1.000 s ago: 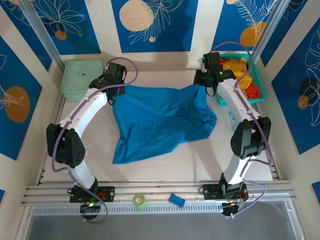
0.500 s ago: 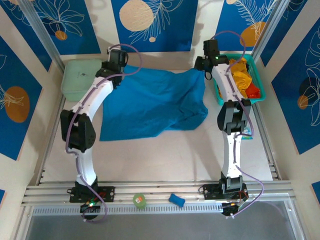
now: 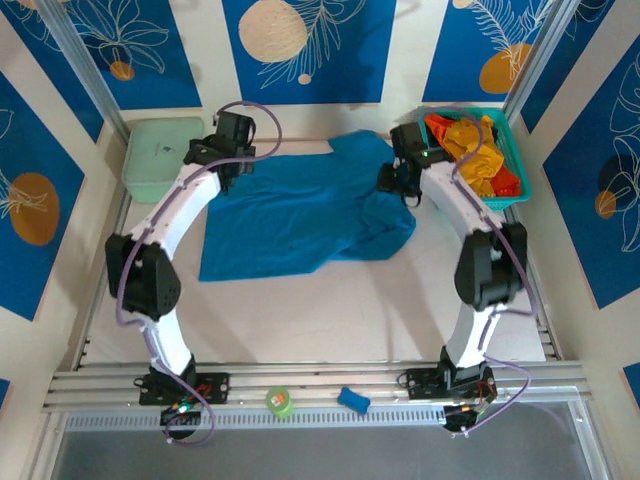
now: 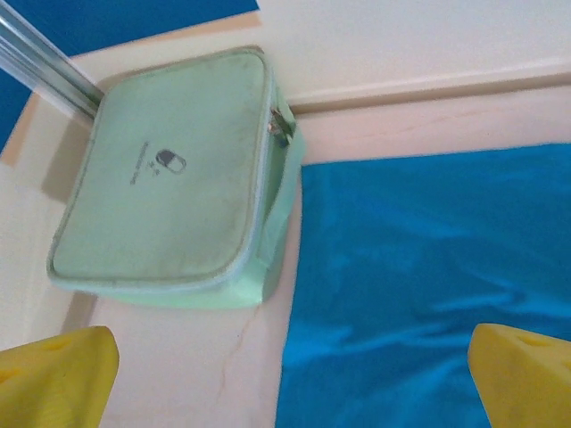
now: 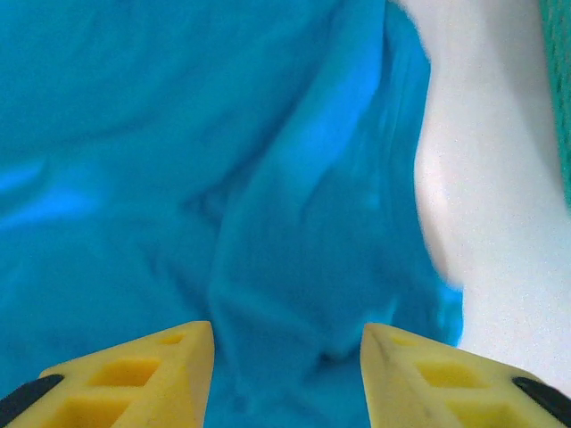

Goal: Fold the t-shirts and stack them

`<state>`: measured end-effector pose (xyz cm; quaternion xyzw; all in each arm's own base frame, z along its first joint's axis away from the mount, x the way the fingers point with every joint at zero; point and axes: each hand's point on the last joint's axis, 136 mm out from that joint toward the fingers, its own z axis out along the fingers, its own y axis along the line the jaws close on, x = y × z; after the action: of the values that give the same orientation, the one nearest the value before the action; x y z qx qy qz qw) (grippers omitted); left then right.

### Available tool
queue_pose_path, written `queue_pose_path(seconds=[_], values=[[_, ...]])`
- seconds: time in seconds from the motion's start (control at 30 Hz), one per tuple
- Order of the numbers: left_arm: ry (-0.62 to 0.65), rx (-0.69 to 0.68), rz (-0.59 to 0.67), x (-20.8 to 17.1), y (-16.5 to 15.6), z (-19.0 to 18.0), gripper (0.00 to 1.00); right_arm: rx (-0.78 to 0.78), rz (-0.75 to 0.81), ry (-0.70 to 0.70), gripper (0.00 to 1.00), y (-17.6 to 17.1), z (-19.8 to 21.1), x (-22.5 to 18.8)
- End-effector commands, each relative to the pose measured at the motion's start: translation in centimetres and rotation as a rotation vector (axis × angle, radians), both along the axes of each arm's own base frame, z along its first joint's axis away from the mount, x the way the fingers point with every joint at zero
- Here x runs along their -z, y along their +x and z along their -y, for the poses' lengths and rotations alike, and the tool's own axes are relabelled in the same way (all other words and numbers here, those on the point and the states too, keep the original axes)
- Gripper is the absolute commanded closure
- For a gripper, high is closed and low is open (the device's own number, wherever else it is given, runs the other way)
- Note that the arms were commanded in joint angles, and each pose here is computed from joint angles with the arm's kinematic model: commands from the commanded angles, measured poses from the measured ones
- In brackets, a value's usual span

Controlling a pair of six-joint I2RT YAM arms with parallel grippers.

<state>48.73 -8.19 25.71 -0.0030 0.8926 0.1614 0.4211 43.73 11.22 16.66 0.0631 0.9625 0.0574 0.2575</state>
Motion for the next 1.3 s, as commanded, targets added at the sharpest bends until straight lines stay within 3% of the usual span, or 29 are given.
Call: queue_pose_path(seconds=[0.0,0.1,0.27,0.53,0.77,0.9,1.1,1.27], values=[[-0.084,0.015,-0.164,3.5,-4.5,0.7,0.02,-0.027,-0.066,0.091,0.56,-4.8,-2.6,1.5],[-0.097,-0.005,-0.241,7.1,-5.7,0.6,0.04,-0.092,-0.178,0.140,0.59,-8.7,-5.5,4.3],[-0.105,-0.027,-0.306,11.5,-4.9,1.0,0.05,-0.128,-0.314,0.116,0.63,-11.7,-8.8,8.9],[-0.091,-0.041,-0.371,16.1,-1.9,1.7,0.07,-0.163,-0.333,0.013,0.63,-10.3,-10.3,12.8],[-0.086,-0.044,-0.430,19.4,-1.3,1.9,0.08,-0.173,-0.374,-0.037,0.60,-9.3,-10.7,14.9],[-0.078,-0.045,-0.453,20.7,-1.6,1.8,0.08,-0.160,-0.387,-0.075,0.72,-9.3,-10.3,15.4],[-0.073,-0.045,-0.479,22.3,-2.1,1.7,0.09,-0.118,-0.388,-0.106,1.00,-9.0,-9.2,15.5],[-0.066,-0.050,-0.486,22.7,-2.4,1.3,0.11,-0.105,-0.380,-0.125,1.00,-9.7,-8.4,13.8]])
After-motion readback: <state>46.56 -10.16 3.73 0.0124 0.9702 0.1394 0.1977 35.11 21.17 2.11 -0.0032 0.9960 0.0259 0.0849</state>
